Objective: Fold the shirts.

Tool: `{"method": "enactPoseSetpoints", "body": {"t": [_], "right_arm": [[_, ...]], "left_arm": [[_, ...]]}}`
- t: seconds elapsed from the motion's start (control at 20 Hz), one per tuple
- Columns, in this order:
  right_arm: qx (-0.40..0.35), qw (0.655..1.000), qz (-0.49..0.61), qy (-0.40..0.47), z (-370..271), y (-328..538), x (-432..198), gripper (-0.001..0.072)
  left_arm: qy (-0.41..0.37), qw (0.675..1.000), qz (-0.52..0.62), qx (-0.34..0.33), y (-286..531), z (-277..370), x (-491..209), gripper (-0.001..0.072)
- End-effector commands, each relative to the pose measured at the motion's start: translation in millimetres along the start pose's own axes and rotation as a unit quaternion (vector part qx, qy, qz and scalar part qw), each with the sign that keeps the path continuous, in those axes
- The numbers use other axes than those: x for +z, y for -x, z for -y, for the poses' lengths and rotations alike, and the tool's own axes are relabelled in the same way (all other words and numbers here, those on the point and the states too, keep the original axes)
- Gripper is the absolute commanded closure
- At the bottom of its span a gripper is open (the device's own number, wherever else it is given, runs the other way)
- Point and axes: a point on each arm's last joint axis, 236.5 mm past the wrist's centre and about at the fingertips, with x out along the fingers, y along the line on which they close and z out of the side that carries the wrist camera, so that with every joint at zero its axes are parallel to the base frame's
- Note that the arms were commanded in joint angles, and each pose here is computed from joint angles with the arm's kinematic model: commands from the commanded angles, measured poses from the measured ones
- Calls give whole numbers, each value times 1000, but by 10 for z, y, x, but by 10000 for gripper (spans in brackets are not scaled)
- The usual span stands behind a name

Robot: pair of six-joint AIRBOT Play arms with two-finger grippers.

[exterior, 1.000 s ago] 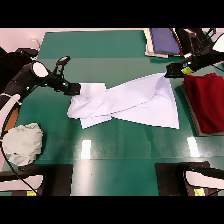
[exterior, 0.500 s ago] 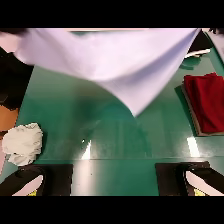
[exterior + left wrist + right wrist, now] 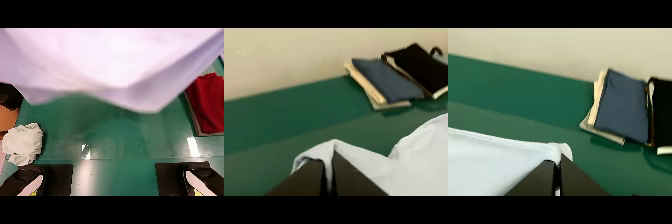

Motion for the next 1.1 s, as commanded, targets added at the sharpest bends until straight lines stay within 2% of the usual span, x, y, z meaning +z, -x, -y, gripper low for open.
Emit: {"method": "enactPoseSetpoints", "body": {"t": [0.0, 0.15, 0.2, 0.3, 0.4, 0.55, 0.65, 0.9, 1.05], "right_arm": [[7, 991, -129, -27, 54, -513, -715, 693], [13, 968, -246, -45, 113, -992, -1449, 693], [14, 961, -272, -50, 121, -1097, -1643, 693], [16, 946, -319, -59, 134, -1245, -2009, 693], [17, 936, -346, -66, 136, -1308, -2260, 692], [17, 929, -364, -69, 128, -1315, -2437, 693], [15, 934, -351, -70, 133, -1325, -2451, 692], [13, 938, -340, -70, 129, -1291, -2428, 693], [24, 938, -338, -77, 71, -1295, -2413, 693]], "left_arm": [[36, 982, -186, -10, -655, -133, -1165, 675], [85, 939, -332, -28, -1050, -147, -2381, 674], [97, 921, -374, -39, -1088, -111, -2773, 626], [123, 892, -432, -47, -1083, -59, -3384, 94], [122, 882, -455, -29, -1065, -143, -3704, 85], [112, 897, -428, 5, -1192, -324, -3691, 85], [120, 910, -396, 18, -1349, -392, -3607, 85], [158, 899, -407, 36, -1757, -505, -3999, 85], [147, 910, -387, 33, -2010, -575, -4067, 86]]}}
